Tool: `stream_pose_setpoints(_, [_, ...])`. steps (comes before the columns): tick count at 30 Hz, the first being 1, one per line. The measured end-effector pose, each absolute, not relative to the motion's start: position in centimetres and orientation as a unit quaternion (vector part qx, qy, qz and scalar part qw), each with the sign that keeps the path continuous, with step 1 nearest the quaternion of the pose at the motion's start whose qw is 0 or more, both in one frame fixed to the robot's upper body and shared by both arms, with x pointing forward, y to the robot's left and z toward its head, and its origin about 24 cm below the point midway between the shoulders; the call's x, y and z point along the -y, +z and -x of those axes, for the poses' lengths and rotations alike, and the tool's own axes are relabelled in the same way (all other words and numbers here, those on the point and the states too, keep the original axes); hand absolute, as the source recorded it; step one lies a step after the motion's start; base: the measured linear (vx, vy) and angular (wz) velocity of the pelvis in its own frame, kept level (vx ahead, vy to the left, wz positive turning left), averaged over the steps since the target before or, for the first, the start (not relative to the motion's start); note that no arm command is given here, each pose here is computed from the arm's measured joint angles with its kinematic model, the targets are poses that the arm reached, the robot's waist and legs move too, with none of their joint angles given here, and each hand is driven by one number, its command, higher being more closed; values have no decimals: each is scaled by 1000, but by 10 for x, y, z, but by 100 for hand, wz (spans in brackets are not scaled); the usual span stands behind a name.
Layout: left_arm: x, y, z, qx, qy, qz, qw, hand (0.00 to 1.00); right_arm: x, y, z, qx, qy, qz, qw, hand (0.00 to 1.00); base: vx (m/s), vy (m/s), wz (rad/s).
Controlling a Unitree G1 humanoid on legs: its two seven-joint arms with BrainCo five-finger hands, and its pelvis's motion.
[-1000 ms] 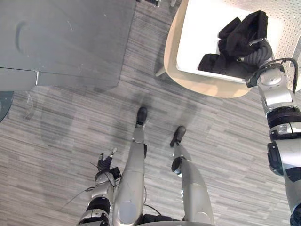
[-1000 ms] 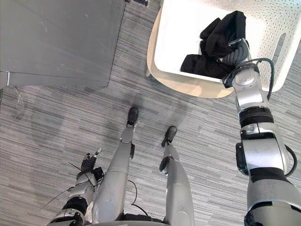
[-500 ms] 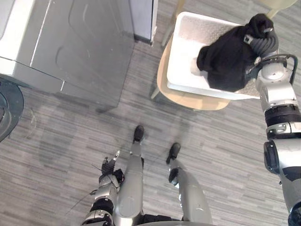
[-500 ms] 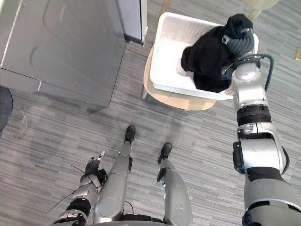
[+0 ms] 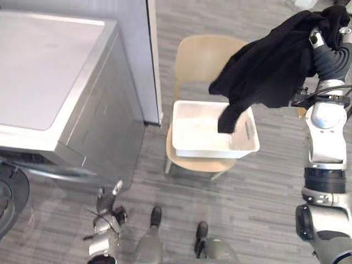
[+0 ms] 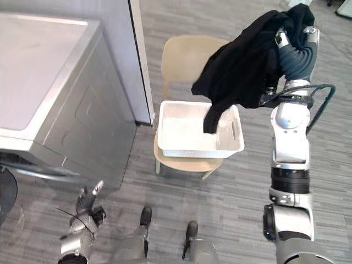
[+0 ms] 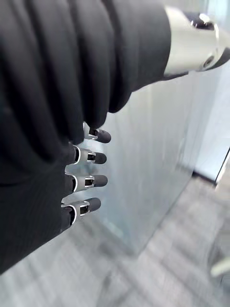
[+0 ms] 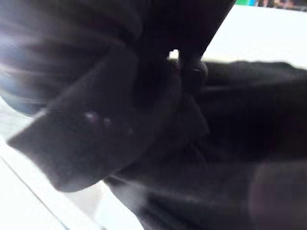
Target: Pick up the laundry basket with both hands and put the clothes into the washing machine.
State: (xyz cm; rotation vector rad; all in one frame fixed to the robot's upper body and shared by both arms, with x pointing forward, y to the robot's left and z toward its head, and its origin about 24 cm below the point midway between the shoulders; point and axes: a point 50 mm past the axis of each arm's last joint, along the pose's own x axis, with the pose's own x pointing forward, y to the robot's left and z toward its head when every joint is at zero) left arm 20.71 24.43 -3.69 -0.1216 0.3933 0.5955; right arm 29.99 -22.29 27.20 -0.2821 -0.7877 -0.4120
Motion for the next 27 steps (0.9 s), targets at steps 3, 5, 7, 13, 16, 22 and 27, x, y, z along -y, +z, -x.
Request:
stream_pose_setpoints(3, [-237,-3,-220,-117,277,50,952,0,192,270,-297,407,-159,112,892,100,52,19,-33])
stream_pose_setpoints(5, [-227,15,-229,-77,256,39,963,0,170,269,-296,418,-120,97,895,100,29,30,-38])
stream_pose_setpoints(7, [-208,44,-242,-15,215,36,976,0,145,264,-296,422,-74,85,899,100,8,35,-31])
stream_pose_setpoints(13, [-163,119,-284,143,95,11,985,0,80,250,-292,406,60,56,910,100,-31,26,-31])
stream_pose_setpoints(16, [-139,140,-293,181,45,21,982,0,66,247,-288,401,97,47,910,100,-53,17,-23])
stream_pose_setpoints(22, [-121,139,-304,165,0,34,986,0,57,246,-286,398,118,39,909,100,-28,9,-6])
stream_pose_setpoints(27, [-107,143,-311,161,-43,45,985,0,58,245,-287,393,133,36,909,100,-31,0,-3])
